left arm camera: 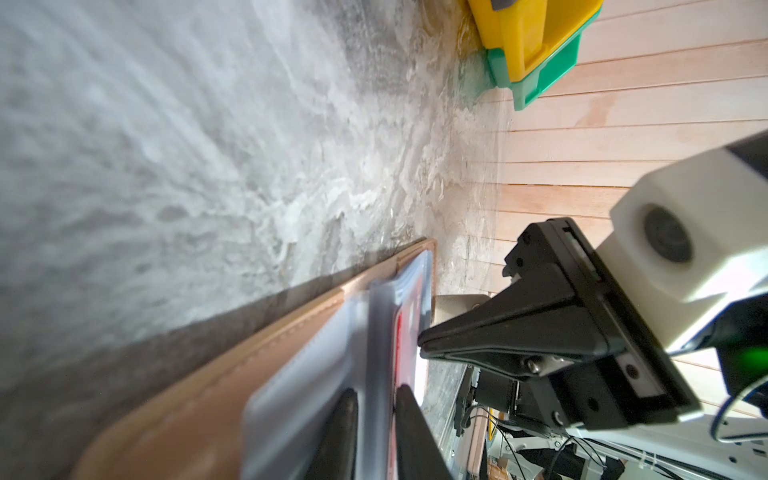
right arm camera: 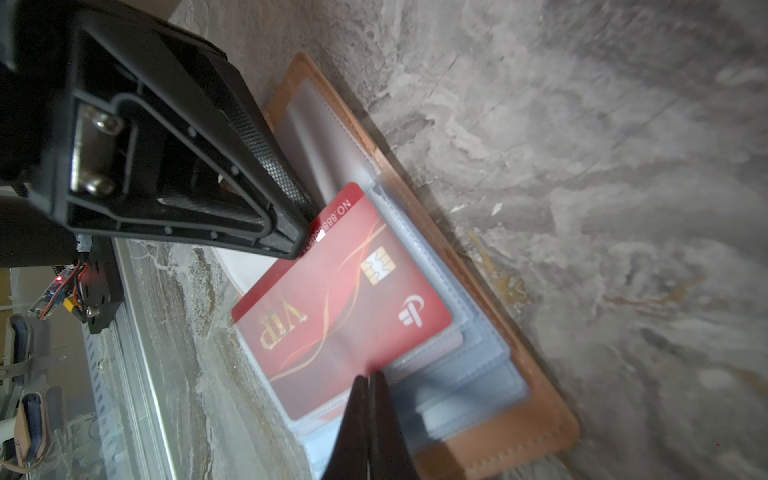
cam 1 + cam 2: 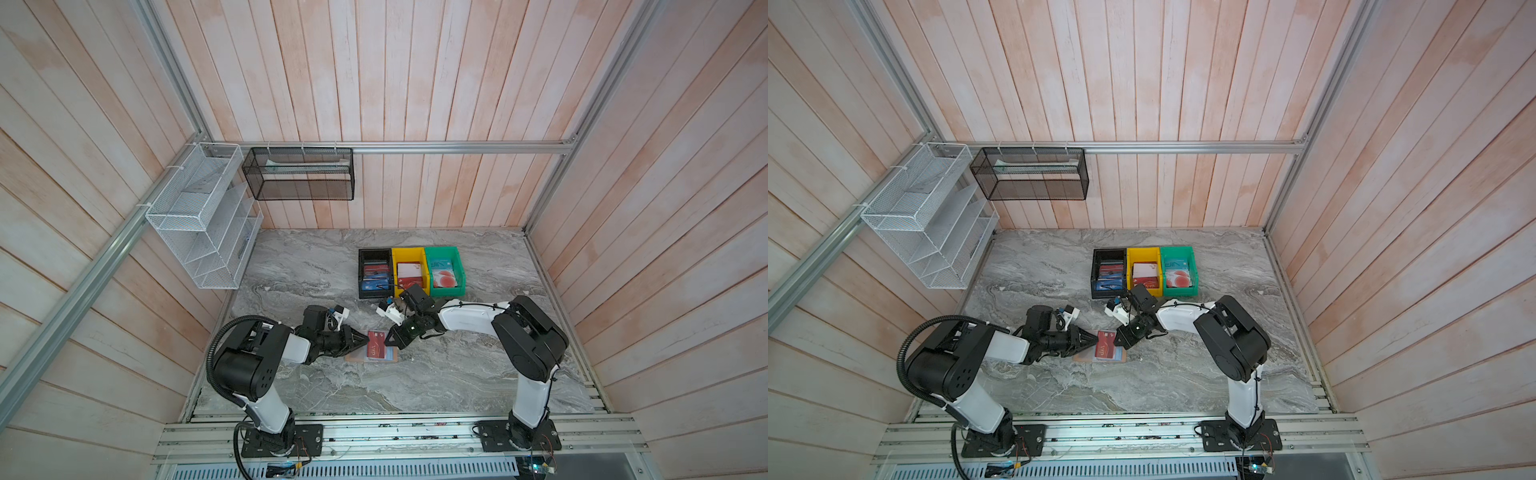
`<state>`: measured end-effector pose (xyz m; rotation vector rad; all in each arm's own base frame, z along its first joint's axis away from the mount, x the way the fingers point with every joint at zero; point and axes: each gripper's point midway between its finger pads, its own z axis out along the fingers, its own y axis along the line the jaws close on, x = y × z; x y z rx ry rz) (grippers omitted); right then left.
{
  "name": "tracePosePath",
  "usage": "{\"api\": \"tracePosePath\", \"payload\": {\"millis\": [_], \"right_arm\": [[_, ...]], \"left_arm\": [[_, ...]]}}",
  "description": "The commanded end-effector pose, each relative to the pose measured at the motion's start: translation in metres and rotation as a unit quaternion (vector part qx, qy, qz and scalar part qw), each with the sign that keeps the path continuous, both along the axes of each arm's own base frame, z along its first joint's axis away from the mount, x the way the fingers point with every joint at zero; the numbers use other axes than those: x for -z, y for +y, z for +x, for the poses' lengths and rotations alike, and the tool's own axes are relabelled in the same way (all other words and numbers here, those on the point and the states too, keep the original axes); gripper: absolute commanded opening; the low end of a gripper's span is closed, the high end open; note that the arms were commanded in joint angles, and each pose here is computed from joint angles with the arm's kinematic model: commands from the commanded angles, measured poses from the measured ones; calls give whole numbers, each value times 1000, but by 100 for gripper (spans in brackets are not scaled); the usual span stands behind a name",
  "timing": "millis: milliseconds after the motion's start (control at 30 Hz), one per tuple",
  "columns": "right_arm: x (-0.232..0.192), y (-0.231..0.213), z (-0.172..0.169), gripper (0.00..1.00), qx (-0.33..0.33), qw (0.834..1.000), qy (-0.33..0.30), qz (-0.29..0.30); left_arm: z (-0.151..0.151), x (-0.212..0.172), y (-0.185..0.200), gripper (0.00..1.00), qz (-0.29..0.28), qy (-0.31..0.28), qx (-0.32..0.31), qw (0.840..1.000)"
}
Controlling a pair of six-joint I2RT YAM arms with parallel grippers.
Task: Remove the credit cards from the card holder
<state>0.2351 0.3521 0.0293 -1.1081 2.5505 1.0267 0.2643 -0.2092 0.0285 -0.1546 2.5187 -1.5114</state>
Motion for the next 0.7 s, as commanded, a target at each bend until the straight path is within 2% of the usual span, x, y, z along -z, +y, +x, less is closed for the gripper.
{"api": "tracePosePath", "payload": {"millis": [0, 267, 667], "right_arm": [[16, -4, -9, 0, -2, 1000, 20, -24], [17, -5, -9, 0, -1, 999, 20, -27], [19, -5, -10, 0, -4, 999, 22, -29]], "left_arm": [[2, 0, -2, 19, 0, -5, 4, 1000], [2, 0, -2, 9, 1, -4, 4, 1000], [2, -4, -7, 7, -7, -7, 12, 1000]]}}
